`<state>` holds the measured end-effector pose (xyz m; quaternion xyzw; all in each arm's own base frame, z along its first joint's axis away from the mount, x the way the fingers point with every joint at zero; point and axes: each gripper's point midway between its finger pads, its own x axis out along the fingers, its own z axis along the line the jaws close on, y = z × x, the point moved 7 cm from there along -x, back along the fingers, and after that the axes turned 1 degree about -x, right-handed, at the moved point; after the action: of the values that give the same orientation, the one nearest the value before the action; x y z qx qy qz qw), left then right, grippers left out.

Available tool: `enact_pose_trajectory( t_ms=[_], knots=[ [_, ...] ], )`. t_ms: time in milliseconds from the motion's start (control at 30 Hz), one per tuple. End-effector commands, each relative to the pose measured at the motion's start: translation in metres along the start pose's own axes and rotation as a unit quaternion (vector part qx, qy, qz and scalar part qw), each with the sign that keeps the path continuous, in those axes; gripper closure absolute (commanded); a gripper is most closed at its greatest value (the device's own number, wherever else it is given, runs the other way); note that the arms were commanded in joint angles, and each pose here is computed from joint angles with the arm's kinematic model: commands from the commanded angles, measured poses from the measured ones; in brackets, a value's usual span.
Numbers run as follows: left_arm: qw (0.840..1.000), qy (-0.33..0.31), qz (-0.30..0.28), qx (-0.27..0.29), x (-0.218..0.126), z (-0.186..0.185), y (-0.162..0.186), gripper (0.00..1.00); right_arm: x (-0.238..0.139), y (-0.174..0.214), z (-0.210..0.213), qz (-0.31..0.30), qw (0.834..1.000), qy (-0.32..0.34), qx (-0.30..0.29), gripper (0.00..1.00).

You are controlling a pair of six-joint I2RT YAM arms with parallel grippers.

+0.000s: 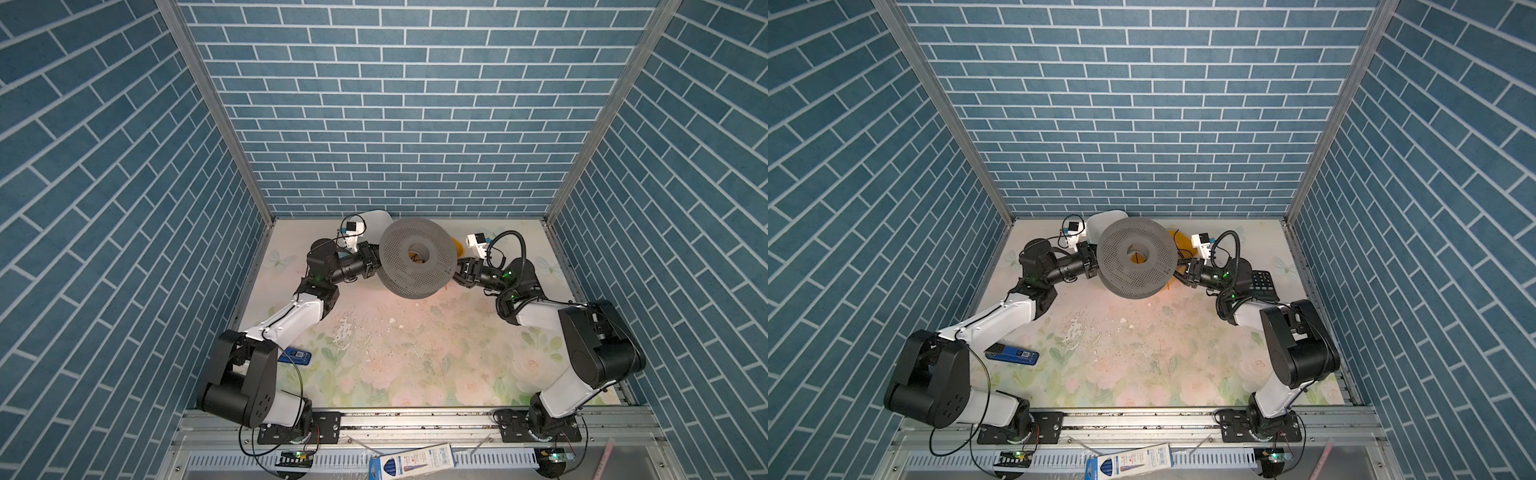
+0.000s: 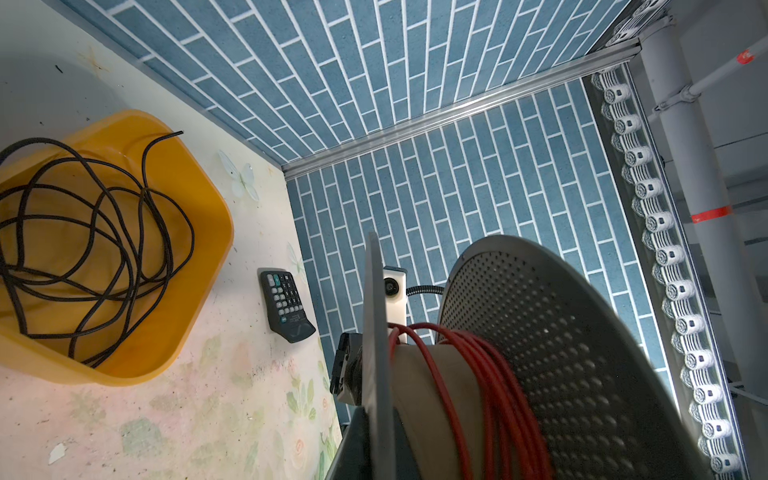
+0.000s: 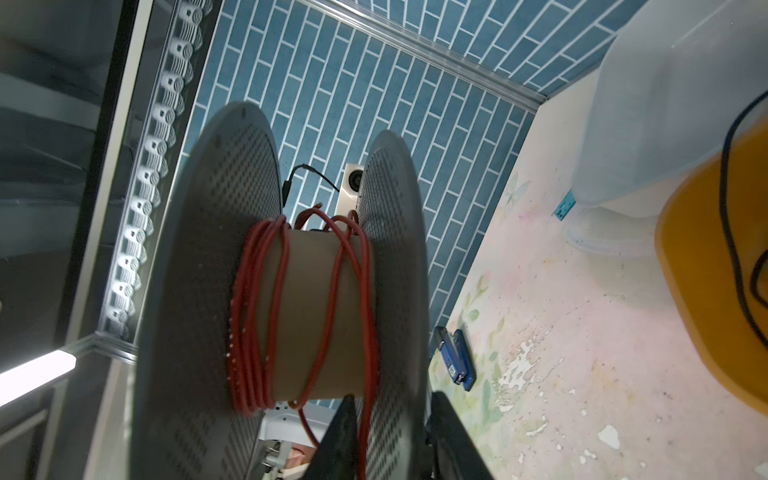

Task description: Wrap the cables

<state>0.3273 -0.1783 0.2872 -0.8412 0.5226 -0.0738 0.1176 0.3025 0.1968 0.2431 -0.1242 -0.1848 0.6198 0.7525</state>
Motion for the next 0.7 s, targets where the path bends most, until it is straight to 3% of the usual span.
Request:
enact_pose_trajectory(
  t_ms=[0, 133, 467, 667],
  knots=[
    [0.999, 0.034, -0.001, 0.029, 0.001, -0.024, -0.006, 1.00, 0.003, -0.003, 0.016, 0.008, 0.998, -0.024, -0.049, 0.59],
    [0.999, 0.032, -0.003, 0.027, 0.001, -0.022, -0.007, 1.00, 0.003, 0.000, 0.017, 0.015, 0.998, -0.026, -0.049, 0.59],
    [0.999, 0.032, -0.002, 0.026, 0.002, -0.021, -0.007, 1.00, 0.003, 0.001, 0.008, 0.015, 0.999, -0.023, -0.039, 1.00],
    [0.999, 0.026, 0.000, 0.021, 0.000, -0.016, -0.006, 1.00, 0.004, -0.001, 0.005, 0.008, 0.999, -0.021, -0.027, 1.00]
  ],
)
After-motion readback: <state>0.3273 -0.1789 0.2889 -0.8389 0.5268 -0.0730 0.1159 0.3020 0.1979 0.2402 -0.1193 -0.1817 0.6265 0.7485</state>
